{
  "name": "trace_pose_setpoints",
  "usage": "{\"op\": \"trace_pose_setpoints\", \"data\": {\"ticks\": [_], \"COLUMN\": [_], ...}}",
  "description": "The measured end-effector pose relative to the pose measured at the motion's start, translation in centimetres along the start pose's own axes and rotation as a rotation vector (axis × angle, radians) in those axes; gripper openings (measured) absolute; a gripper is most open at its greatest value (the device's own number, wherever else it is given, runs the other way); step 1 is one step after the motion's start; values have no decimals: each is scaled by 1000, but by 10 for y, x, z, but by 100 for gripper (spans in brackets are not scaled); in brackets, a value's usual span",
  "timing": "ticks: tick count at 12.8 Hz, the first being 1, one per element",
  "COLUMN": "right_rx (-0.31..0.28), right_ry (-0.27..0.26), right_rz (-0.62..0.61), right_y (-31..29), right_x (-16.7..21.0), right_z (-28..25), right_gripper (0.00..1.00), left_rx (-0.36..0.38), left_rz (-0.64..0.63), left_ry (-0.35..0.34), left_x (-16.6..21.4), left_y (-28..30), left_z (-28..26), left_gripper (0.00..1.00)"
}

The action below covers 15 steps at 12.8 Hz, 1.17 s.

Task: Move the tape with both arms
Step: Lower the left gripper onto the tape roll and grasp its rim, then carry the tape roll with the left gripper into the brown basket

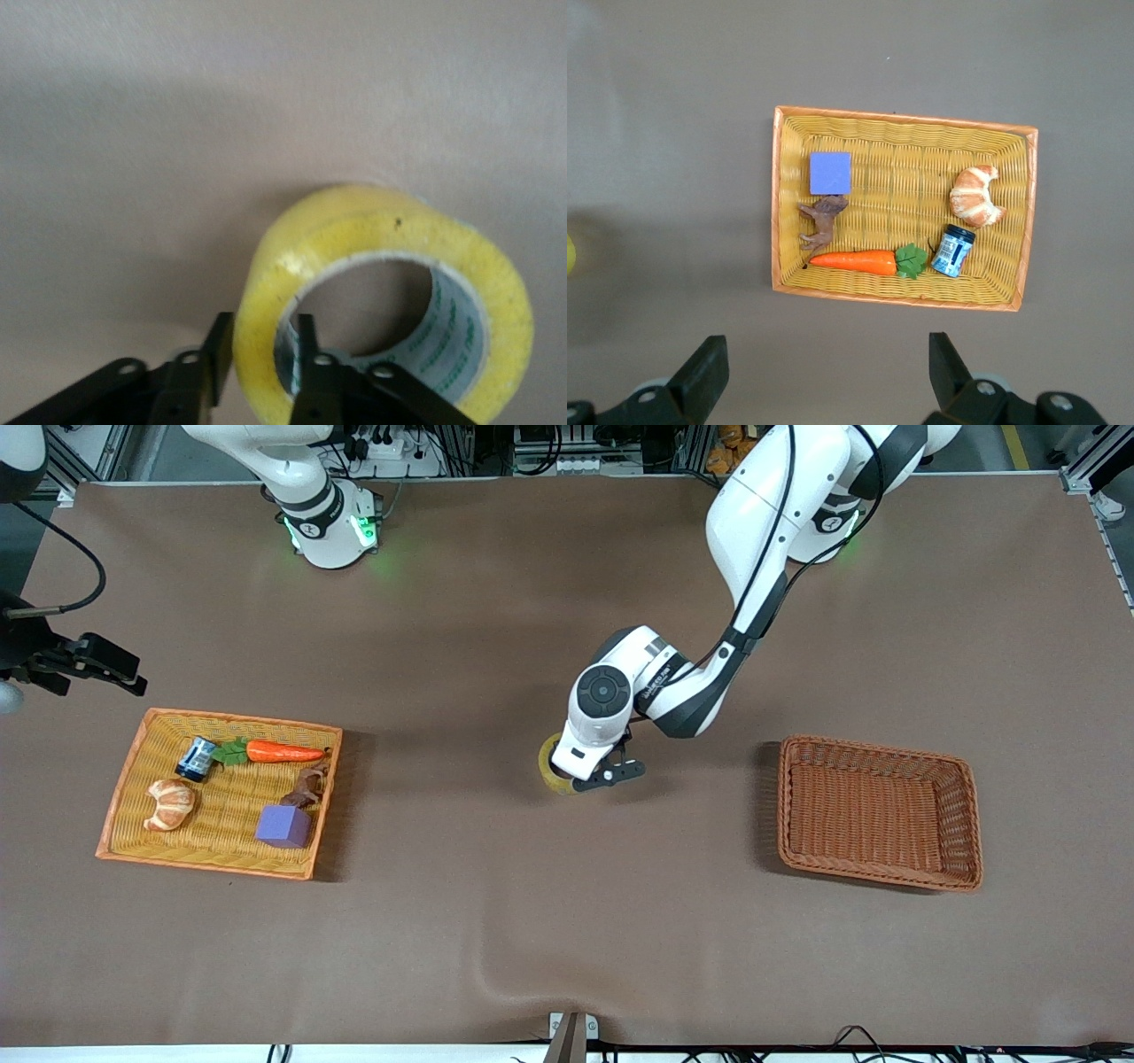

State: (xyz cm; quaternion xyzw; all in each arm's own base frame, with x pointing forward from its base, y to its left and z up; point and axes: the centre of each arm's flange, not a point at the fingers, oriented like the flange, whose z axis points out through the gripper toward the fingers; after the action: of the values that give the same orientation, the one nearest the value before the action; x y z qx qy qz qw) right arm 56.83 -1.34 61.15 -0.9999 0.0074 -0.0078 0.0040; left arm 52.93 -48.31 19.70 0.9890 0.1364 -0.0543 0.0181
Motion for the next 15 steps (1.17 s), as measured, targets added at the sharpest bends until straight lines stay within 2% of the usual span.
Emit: {"op": "trace_pose_setpoints", "data": {"ticks": [1, 3, 5, 7, 9, 11, 13, 15], "right_rx": [0, 0, 0, -4, -7, -7, -7, -8], "right_ry": [3, 7, 7, 7, 6, 5, 5, 5], "right_rz": [-5, -12, -21, -22, -20, -18, -18, -18], "right_y": [-3, -7, -12, -12, -10, -9, -9, -9], "right_x": [0, 1, 1, 1, 1, 1, 1, 1], "right_z": [0, -1, 0, 0, 0, 1, 1, 1], "right_gripper": [100, 100, 100, 100, 100, 100, 100, 100], "left_rx": [-6, -38, -81, -78, -58, -23, 8, 20], "left_rz": [-11, -58, -142, -218, -242, -240, -241, -229], "left_ry": [7, 37, 83, 105, 110, 70, 0, -53], "left_x": [8, 40, 94, 149, 196, 229, 246, 249], "left_y": [-3, -18, -58, -133, -227, -315, -380, -419], "left_z": [-5, -32, -96, -172, -226, -233, -202, -159], "left_gripper": [21, 22, 22, 22, 22, 22, 22, 22]}}
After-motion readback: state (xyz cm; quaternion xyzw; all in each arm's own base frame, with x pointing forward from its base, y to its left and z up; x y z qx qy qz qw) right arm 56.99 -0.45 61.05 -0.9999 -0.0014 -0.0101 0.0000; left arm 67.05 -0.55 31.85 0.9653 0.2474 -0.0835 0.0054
